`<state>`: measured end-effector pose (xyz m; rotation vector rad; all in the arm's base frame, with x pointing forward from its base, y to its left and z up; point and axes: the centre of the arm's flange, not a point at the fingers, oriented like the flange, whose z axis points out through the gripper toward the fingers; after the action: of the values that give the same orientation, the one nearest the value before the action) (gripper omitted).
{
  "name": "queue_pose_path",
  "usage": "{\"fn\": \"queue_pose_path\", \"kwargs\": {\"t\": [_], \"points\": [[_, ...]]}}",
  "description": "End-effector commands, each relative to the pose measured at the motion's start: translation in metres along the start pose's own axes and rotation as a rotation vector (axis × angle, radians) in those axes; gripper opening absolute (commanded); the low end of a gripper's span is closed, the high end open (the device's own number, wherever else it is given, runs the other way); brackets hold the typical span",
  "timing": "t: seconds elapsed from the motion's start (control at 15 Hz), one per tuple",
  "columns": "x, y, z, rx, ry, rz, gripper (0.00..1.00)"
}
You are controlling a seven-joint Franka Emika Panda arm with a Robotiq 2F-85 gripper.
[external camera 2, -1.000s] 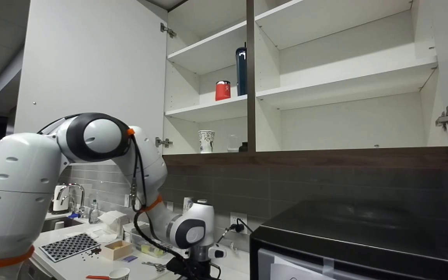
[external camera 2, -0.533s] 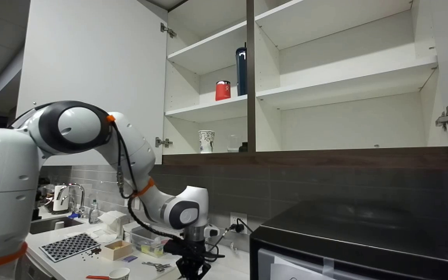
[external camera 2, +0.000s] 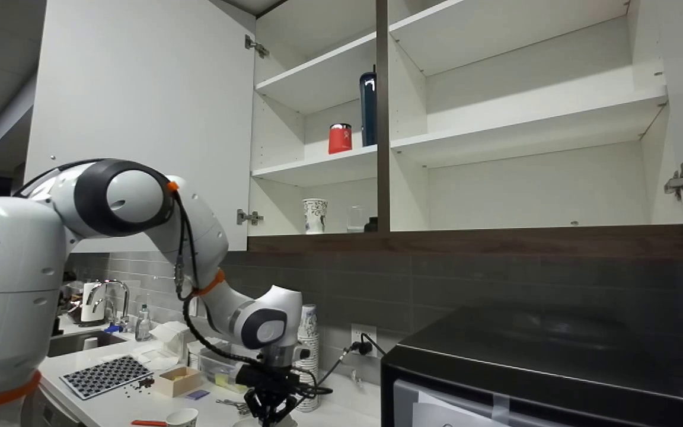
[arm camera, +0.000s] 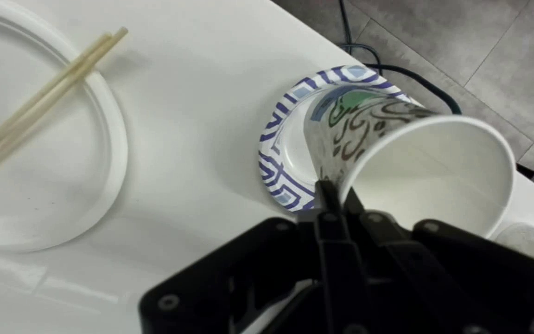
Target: Move the plate with the cup to the open cabinet
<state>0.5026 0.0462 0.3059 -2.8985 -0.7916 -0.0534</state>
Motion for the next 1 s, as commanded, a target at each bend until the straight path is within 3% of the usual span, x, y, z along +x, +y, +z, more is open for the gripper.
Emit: {"fn": "queue_pose_path", "kwargs": {"t": [0.0,0.53,0.6,0.73,0.93], "points": [[0.014,-0.004,0.025,0.028,0.004,-0.052,0.01],[0.032,0.000,0.063,0.026,0.058,-0.040,0.01],[0.033,-0.001,0.065,0.036,0.058,-0.043,0.29],[0.032,-0.001,0.064,0.038,0.041,-0.065,0.36],[0.022,0.006,0.047,0.032,0.025,-0.043,0.59]]}}
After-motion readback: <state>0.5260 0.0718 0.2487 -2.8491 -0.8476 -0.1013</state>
